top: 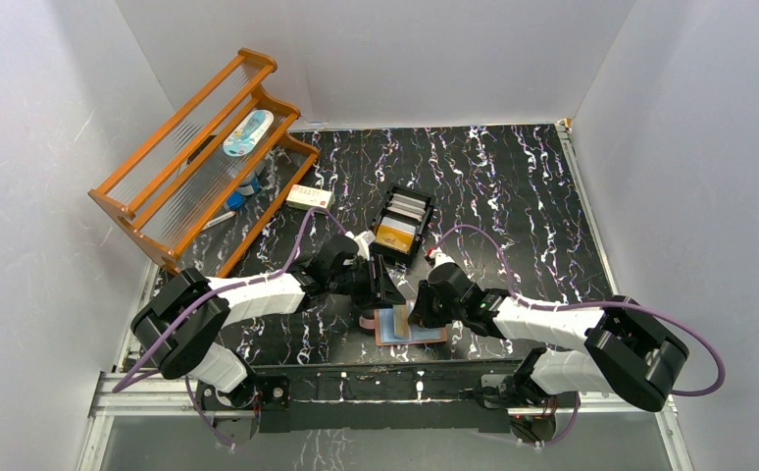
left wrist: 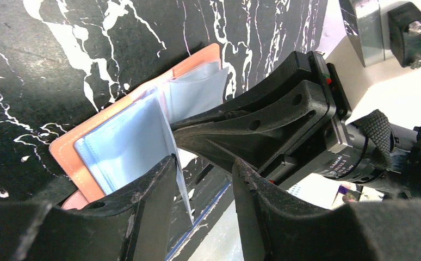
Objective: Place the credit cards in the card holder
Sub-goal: Turn over the card slot in the card holder.
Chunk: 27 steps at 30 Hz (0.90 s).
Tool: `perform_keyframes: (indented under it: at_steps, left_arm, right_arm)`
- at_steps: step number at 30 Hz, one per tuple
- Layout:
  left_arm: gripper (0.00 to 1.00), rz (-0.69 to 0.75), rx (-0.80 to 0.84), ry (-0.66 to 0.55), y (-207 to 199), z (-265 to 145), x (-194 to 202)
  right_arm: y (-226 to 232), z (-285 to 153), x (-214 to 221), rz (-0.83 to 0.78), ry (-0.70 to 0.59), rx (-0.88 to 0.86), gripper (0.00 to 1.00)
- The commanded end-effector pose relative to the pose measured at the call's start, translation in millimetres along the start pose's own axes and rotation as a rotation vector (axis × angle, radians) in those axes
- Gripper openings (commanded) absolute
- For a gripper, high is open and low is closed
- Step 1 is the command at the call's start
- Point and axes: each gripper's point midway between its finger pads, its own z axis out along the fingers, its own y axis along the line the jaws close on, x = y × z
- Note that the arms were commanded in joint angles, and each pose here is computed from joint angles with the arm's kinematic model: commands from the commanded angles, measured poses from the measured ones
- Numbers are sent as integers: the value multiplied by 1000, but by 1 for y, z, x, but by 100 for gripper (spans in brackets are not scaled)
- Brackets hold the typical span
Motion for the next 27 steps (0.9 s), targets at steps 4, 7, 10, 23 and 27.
perform_keyframes:
  at_steps: [4, 7, 10, 23, 27]
  left_arm:
    - [36, 14, 45, 12, -10, -3, 5]
    - [32, 13, 43, 18, -8, -1, 6]
    - [31, 18, 52, 27, -11, 0, 6]
    - [32, 45, 67, 45, -19, 6, 5]
    - [36, 56, 84, 67, -25, 11, 7]
  right_arm:
    - [2, -3, -5, -15, -10, 10, 17]
    - [4, -4, -7, -18, -16, 8, 20]
    - [6, -5, -10, -15, -23, 5, 22]
    - [-2, -32, -34, -61, -117, 93, 26]
    - [-9, -33, -28, -63, -110, 108, 24]
